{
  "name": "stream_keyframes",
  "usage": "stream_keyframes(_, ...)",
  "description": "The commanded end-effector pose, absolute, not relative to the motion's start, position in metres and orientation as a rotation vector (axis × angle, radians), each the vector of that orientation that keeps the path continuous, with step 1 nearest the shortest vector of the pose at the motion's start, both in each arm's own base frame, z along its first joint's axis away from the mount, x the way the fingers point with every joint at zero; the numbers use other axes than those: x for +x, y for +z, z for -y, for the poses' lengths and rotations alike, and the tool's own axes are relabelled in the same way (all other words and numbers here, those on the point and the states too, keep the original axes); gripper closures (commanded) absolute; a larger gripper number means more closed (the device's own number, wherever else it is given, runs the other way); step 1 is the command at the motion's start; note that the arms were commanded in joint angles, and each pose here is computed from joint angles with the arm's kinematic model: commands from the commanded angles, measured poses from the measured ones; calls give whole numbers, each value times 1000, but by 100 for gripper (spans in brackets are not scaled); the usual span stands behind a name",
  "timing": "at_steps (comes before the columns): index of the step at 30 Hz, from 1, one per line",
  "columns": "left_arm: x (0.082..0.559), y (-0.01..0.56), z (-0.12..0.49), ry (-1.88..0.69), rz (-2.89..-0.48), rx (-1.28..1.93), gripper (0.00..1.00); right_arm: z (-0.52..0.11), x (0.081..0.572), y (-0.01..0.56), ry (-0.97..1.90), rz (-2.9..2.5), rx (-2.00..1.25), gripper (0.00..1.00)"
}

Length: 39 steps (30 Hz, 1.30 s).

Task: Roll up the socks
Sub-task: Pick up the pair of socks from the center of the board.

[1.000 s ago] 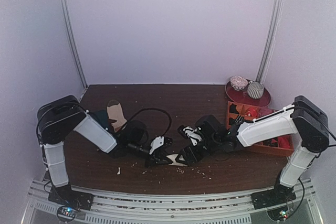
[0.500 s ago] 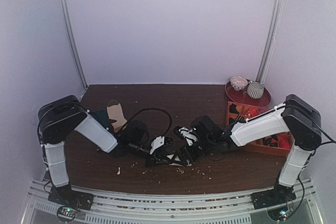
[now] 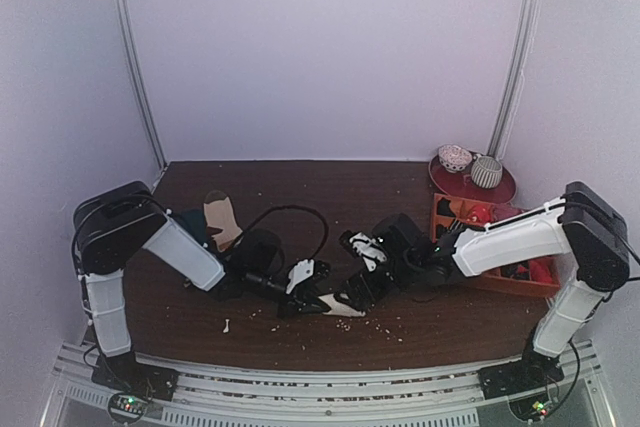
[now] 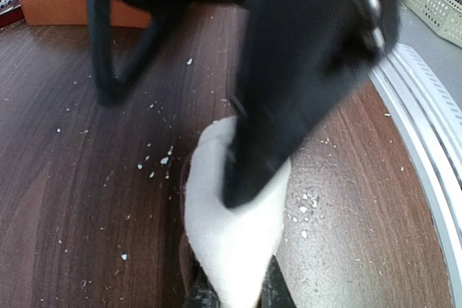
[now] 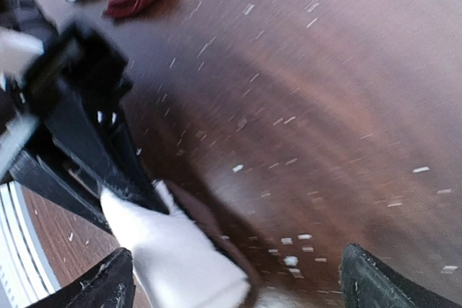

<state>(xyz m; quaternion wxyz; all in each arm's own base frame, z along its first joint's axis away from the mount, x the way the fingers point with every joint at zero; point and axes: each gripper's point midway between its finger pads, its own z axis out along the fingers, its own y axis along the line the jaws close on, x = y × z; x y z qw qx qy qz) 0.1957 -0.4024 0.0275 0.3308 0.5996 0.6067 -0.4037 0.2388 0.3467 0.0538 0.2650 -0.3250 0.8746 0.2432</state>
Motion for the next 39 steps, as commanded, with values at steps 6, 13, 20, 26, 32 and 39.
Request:
stream_keyframes(6, 175, -35, 373, -1010, -1854, 1647, 100, -356, 244, 76, 804, -2308, -980, 0)
stream_keyframes(13, 175, -36, 372, -1007, -1861, 1648, 100, -363, 225, 32, 923, -2429, -1009, 0)
stream_keyframes(20, 175, -37, 371, -1002, -1866, 1649, 100, -359, 210, 26, 986, -2445, -987, 0)
stream_keyframes(26, 175, -37, 371, -1001, -1868, 1649, 100, -357, 193, 15, 999, -2479, -1018, 2)
stream_keyframes(32, 175, -38, 371, -998, -1873, 1647, 100, -349, 181, 7, 986, -2519, -1026, 11)
stream_keyframes(39, 176, -39, 371, -997, -1874, 1648, 100, -347, 186, 1, 934, -2537, -1015, 31)
